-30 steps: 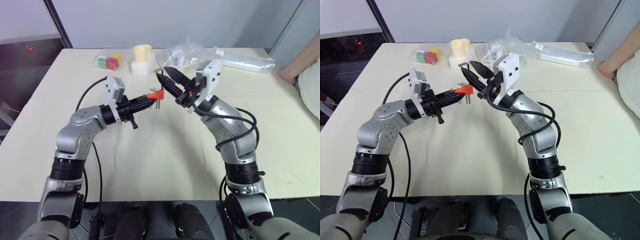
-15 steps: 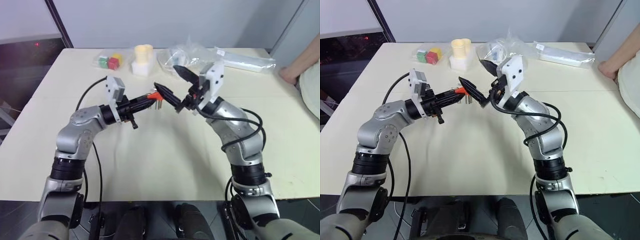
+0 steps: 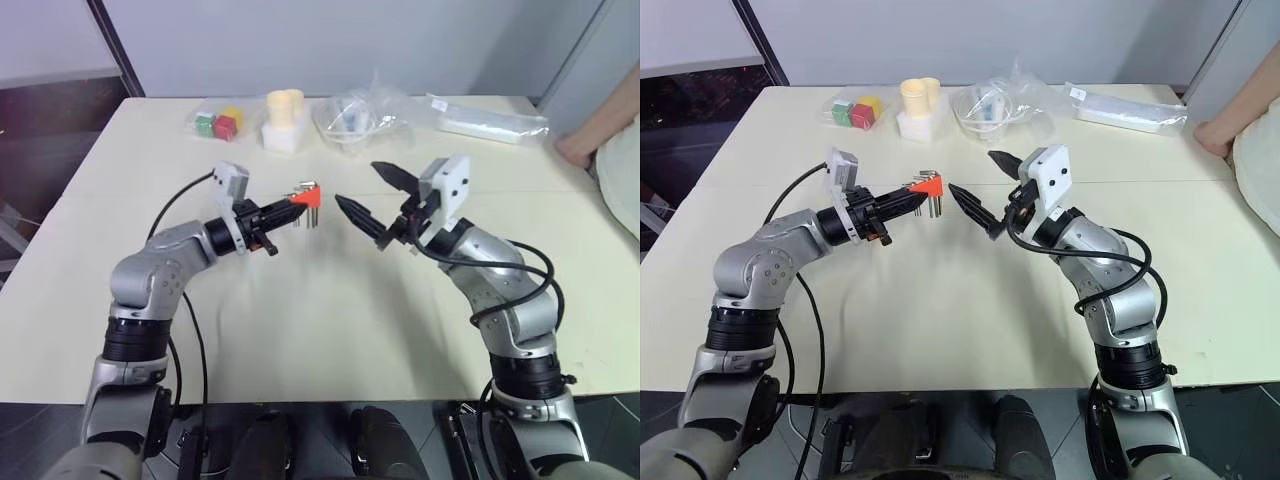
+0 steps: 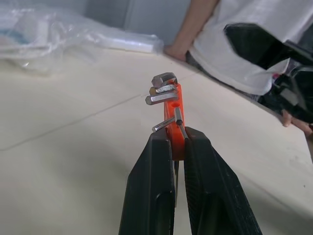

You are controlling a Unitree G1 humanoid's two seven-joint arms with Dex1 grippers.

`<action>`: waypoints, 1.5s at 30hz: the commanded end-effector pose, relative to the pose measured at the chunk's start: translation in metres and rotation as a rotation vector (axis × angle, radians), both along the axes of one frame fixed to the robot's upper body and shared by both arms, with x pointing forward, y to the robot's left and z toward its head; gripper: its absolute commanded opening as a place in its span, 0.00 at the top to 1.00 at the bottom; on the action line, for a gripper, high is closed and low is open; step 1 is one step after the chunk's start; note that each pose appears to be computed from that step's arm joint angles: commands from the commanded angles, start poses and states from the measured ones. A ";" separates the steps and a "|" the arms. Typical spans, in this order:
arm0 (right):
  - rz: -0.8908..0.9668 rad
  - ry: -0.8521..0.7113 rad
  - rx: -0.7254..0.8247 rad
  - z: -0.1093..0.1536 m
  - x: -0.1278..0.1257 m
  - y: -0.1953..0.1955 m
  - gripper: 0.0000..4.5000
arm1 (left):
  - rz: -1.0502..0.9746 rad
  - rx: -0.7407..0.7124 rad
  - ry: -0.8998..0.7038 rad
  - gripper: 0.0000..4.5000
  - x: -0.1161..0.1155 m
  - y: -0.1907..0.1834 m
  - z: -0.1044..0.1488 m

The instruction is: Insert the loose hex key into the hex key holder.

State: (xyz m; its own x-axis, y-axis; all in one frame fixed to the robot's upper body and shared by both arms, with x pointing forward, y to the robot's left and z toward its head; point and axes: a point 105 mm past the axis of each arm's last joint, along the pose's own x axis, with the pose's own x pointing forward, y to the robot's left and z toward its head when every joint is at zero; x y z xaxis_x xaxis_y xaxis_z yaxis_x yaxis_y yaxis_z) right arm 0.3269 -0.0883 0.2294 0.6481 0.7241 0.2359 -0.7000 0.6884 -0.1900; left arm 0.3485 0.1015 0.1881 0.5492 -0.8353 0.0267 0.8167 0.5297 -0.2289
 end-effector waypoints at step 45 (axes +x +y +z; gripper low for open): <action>0.033 0.002 -0.084 -0.006 -0.012 -0.006 0.00 | 0.377 0.214 0.226 0.01 -0.036 0.124 -0.044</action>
